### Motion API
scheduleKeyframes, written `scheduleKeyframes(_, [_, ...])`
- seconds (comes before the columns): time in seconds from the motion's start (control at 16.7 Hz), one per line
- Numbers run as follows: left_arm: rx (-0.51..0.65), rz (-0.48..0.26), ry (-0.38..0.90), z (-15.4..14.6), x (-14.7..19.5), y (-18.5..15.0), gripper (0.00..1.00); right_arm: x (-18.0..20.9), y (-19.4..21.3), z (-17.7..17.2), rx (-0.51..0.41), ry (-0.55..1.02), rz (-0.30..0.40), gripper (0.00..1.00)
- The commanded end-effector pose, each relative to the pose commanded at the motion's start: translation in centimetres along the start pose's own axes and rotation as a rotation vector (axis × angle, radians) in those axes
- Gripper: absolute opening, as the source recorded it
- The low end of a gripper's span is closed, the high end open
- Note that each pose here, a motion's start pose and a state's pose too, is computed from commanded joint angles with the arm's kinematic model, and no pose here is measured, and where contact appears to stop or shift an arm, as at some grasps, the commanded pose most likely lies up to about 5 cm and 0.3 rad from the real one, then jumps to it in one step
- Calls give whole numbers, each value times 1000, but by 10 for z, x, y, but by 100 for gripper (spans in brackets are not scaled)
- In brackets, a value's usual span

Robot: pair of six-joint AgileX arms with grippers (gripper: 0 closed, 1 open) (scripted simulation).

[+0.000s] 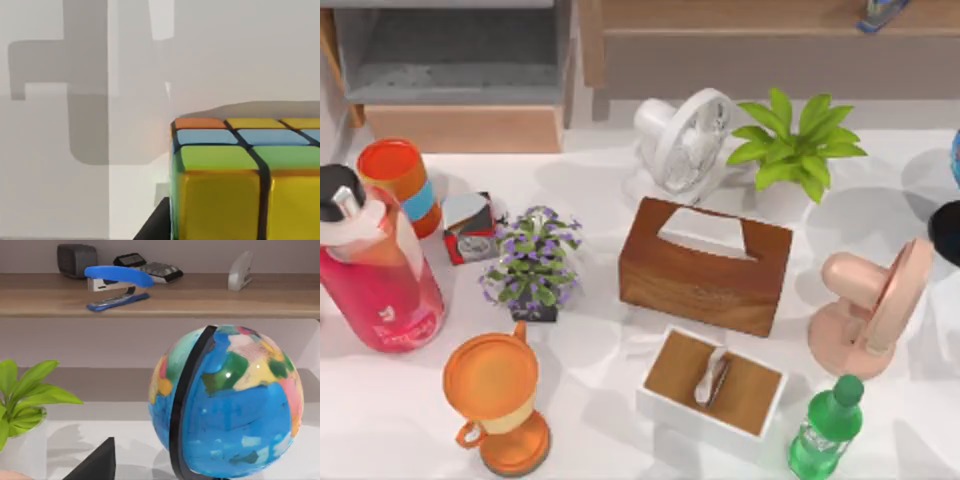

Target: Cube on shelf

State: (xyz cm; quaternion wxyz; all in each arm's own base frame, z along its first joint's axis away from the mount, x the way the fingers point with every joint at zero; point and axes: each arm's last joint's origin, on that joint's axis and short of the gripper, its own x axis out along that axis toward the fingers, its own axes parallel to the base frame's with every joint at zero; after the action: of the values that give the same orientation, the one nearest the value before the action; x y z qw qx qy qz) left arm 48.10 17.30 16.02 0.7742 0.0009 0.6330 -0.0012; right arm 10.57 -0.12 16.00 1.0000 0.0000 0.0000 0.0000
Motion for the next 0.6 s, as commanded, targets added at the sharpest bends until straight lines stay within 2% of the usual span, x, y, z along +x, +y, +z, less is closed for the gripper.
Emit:
scheduleKeyframes(0.18, [0,0,0,0,0,0,2,0,0,0,0,0,0,100])
scheduleKeyframes(0.6, [0,0,0,0,0,0,0,0,0,0,0,0,0,100])
